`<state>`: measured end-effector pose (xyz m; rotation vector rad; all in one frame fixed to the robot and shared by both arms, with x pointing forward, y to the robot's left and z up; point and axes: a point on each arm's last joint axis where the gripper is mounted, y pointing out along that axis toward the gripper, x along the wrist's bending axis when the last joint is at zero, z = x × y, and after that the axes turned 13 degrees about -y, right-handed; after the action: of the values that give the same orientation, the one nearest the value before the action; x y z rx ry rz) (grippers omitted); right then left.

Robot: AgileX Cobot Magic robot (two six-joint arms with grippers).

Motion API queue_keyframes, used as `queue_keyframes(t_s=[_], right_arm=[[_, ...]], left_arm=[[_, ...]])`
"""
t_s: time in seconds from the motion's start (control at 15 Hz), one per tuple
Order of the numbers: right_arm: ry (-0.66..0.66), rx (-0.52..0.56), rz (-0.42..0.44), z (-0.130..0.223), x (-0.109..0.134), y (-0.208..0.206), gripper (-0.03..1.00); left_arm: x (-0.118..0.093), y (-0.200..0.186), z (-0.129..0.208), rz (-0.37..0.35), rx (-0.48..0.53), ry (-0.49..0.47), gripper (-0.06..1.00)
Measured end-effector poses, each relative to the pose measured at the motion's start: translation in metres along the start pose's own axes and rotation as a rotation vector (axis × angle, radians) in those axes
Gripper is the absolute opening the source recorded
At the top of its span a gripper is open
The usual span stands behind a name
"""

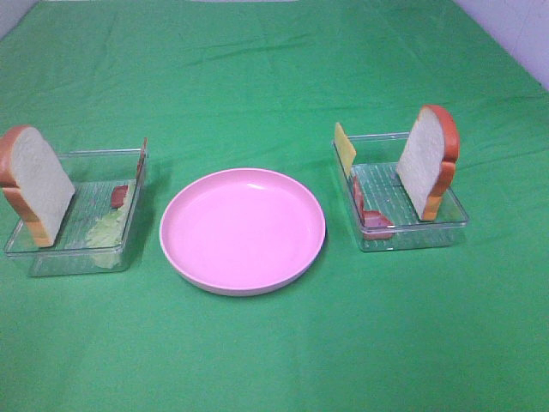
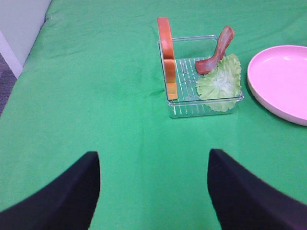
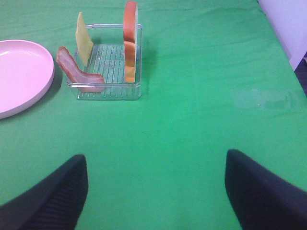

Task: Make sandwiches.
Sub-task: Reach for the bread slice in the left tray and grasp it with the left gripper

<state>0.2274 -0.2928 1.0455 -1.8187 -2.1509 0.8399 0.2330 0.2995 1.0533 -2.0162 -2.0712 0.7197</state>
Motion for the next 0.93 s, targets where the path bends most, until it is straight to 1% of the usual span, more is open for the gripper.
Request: queue_keyframes(t_s=[0.93], right_arm=[[0.0, 0.0, 0.0, 0.0, 0.0, 0.0, 0.75]], left_arm=[[0.0, 0.0, 0.0, 0.0, 0.0, 0.0, 0.62]])
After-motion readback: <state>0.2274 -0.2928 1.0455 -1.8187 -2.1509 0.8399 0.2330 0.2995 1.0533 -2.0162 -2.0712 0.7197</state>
